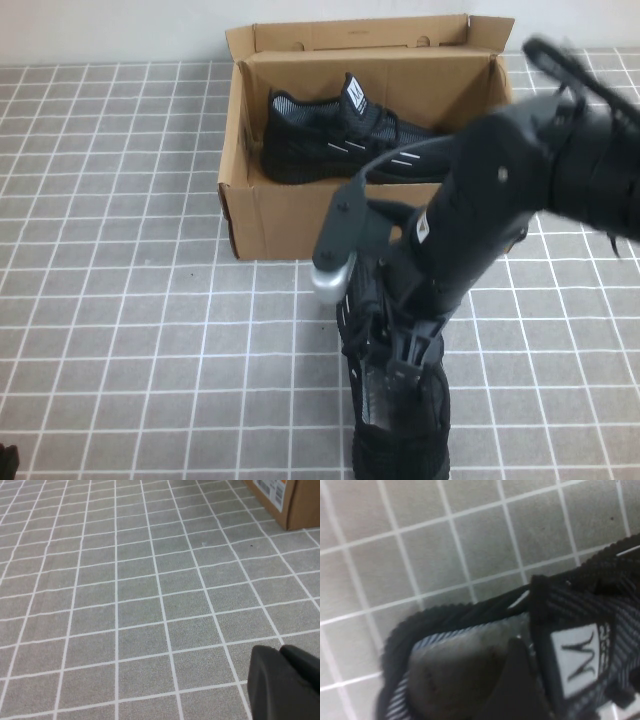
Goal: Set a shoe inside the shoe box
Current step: Pick up the shoe from the table
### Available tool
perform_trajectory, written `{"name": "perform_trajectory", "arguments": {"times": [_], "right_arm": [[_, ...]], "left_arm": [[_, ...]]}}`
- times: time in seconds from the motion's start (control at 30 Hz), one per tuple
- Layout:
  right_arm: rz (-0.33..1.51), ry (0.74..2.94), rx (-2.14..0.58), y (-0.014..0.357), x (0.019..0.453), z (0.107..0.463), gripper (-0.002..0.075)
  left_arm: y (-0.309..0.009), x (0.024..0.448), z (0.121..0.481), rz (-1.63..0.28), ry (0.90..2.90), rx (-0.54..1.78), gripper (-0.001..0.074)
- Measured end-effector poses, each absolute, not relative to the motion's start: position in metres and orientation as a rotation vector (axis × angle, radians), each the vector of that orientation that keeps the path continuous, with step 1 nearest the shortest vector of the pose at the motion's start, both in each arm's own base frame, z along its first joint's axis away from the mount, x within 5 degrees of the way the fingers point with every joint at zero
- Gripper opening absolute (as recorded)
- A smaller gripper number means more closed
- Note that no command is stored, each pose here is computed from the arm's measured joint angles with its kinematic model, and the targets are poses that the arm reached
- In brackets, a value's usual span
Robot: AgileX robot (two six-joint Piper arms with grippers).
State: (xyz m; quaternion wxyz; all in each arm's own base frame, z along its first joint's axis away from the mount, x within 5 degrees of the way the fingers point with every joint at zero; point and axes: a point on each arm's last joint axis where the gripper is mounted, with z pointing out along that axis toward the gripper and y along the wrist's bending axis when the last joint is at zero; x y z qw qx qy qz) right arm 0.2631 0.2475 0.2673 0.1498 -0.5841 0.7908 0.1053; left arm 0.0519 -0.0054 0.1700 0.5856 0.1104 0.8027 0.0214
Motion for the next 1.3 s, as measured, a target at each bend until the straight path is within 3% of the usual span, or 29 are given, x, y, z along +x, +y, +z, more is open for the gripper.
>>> {"name": "perform_trajectory", "arguments": {"times": [0.2, 0.83, 1.3], "right_arm": [[0.315, 2.354, -1.730, 0.245, 0.258, 0.287, 0.0466], [0.266, 2.345, -1.741, 0.253, 0.263, 0.275, 0.0466], [0.032, 2.216, -1.785, 0.267, 0.263, 0.270, 0.0466]], "left_arm": [[-0.005, 0.052, 0.170, 0.050, 1.872, 0.257, -0.0001], [-0.005, 0.052, 0.170, 0.050, 1.872, 0.257, -0.0001], [-0.005, 0.052, 0.170, 0.050, 1.872, 0.257, -0.0001]]}}
